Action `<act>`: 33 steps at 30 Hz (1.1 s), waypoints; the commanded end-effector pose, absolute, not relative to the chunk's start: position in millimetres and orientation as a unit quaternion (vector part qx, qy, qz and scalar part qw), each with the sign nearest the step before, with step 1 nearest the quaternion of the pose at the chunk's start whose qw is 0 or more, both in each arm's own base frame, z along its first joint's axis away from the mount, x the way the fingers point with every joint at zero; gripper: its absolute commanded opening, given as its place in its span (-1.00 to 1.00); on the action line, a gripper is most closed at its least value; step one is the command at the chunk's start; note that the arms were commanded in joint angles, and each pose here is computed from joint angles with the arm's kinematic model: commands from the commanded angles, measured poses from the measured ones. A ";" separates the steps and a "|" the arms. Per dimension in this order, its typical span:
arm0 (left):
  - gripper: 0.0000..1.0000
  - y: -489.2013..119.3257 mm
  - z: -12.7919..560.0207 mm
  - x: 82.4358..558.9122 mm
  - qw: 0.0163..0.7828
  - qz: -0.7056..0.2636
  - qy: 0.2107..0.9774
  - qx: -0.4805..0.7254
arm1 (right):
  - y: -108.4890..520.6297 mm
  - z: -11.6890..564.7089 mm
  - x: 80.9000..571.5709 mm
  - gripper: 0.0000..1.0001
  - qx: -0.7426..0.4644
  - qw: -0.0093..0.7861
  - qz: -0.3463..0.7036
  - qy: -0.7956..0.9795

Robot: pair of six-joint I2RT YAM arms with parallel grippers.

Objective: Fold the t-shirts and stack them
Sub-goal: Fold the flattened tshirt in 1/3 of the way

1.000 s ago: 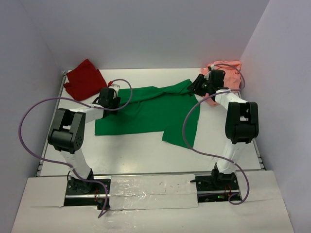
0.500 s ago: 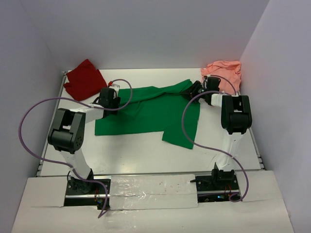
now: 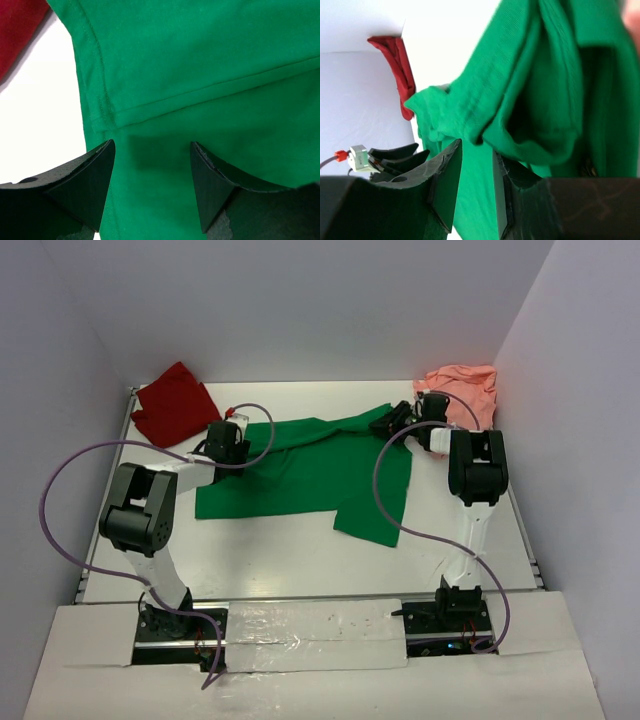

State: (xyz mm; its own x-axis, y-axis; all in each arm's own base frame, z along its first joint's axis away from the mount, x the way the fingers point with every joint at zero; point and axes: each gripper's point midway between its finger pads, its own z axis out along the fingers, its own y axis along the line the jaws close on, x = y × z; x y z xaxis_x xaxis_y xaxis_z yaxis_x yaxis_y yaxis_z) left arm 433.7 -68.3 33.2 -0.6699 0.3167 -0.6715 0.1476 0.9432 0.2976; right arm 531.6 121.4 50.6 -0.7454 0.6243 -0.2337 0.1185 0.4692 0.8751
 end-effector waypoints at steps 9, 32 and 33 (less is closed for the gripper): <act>0.41 -80.8 39.9 449.0 0.407 0.110 0.897 0.135 | 137.2 76.1 563.6 -0.30 0.195 0.283 0.487 0.803; 0.41 -80.4 38.4 445.6 0.404 0.114 0.897 0.137 | 170.5 90.6 565.1 -0.32 0.156 0.268 0.510 0.803; 0.41 -80.6 38.3 445.9 0.404 0.114 0.897 0.137 | 170.3 92.6 565.2 -0.32 0.154 0.271 0.509 0.802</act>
State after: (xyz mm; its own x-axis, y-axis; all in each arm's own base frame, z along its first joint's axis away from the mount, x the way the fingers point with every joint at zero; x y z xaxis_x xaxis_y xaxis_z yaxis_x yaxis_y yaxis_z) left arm 434.6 -73.1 30.4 -0.6655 0.3364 -0.6663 0.1552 0.9356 0.3172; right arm 561.2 165.8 77.1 -0.8049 0.5386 -0.2493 0.0171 0.4409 0.8974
